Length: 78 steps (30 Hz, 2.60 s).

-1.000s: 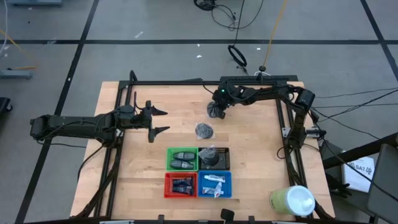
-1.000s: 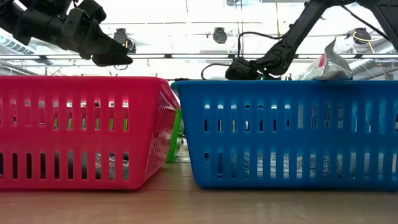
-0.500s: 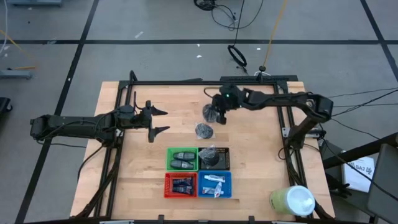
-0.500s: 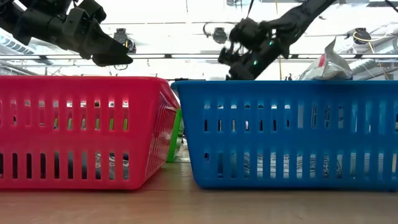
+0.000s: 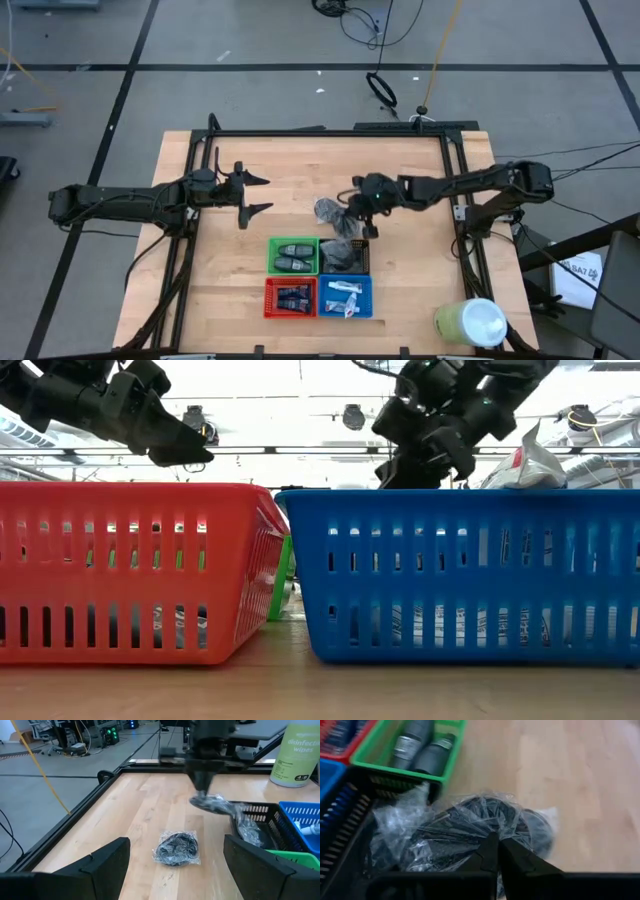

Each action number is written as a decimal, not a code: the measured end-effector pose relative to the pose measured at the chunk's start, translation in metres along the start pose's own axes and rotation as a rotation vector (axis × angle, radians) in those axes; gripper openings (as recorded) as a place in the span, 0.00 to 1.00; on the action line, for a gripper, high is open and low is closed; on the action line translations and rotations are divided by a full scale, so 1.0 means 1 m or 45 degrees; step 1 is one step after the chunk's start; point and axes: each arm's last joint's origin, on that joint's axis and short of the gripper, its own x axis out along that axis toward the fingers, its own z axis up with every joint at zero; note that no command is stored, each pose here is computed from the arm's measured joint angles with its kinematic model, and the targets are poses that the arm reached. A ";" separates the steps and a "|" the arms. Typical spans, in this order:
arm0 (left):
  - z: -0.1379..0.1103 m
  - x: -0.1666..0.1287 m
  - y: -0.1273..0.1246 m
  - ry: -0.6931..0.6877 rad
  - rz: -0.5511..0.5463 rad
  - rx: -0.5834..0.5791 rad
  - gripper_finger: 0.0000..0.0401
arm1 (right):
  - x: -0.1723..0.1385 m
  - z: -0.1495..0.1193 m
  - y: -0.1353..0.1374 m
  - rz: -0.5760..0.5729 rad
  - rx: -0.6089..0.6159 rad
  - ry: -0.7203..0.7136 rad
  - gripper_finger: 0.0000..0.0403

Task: Pick & Place Travel size toiletries
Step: Put the top black hairbrush into the black bin, then put the black hairbrush into the black bin

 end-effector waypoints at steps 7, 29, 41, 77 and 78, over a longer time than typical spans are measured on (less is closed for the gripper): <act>0.000 0.000 0.000 -0.004 0.000 0.000 0.77 | 0.006 -0.002 0.030 0.083 -0.050 -0.070 0.00; 0.000 0.000 0.000 -0.004 0.000 0.000 0.77 | -0.030 0.031 0.069 0.079 -0.208 -0.342 0.00; 0.000 0.000 0.000 -0.004 -0.001 0.001 0.77 | 0.015 0.008 0.082 0.154 -0.176 -0.173 0.00; 0.000 0.000 0.000 -0.004 0.000 0.001 0.77 | 0.003 0.017 0.080 0.101 -0.075 -0.235 0.37; 0.000 0.000 0.000 -0.004 0.000 0.001 0.77 | 0.004 0.016 0.081 0.139 -0.055 -0.217 0.37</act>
